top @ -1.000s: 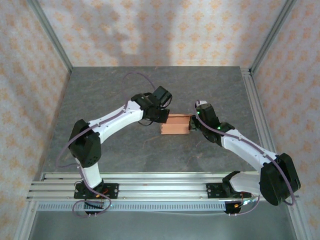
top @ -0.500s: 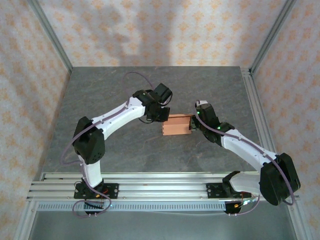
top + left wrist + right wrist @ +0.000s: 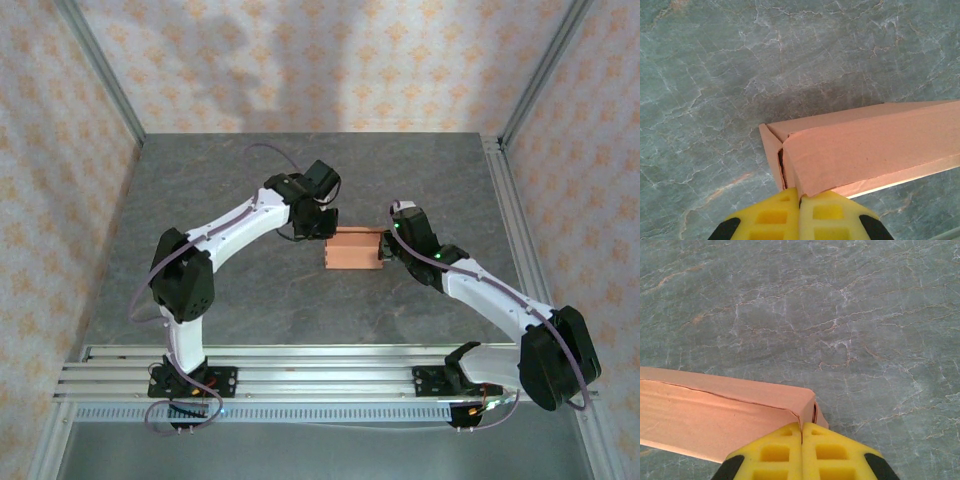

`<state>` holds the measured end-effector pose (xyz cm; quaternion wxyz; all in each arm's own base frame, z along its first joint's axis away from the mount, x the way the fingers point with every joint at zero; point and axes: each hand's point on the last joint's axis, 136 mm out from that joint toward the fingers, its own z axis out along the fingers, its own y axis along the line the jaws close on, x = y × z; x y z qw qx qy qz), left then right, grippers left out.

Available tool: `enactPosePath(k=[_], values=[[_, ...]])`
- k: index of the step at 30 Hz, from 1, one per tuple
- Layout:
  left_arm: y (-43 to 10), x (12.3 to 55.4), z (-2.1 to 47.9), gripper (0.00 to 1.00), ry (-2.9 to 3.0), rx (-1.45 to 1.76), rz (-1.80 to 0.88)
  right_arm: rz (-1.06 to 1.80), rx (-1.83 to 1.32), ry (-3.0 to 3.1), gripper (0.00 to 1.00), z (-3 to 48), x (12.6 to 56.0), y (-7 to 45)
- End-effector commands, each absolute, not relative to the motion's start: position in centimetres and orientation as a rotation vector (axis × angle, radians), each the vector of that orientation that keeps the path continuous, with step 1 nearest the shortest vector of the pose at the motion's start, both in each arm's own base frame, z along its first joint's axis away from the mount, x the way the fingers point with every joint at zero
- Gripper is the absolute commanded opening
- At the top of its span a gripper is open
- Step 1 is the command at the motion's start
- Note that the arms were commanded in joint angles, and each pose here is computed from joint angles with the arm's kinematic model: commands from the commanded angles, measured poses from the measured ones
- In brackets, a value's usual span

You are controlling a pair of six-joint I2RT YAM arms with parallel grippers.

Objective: Fold the paper box

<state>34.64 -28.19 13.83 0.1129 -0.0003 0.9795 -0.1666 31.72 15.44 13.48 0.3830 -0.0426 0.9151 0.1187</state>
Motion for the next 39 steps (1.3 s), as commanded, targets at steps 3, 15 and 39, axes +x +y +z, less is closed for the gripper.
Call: enactPosePath(k=[3, 15, 39], values=[[-29.7, 34.4, 14.2, 0.00, 2.886, 0.011, -0.583, 0.320, -0.117, 2.336, 0.00, 13.2, 31.5, 15.9], [-28.4, 33.4, 10.0, 0.00, 2.949, 0.043, -0.400, 0.317, -0.207, 2.273, 0.00, 11.4, 30.9, 16.4], [-28.6, 33.1, 18.4, 0.48, 2.709, 0.069, -0.597, 0.276, -0.253, 2.243, 0.00, 9.3, 29.9, 16.4]])
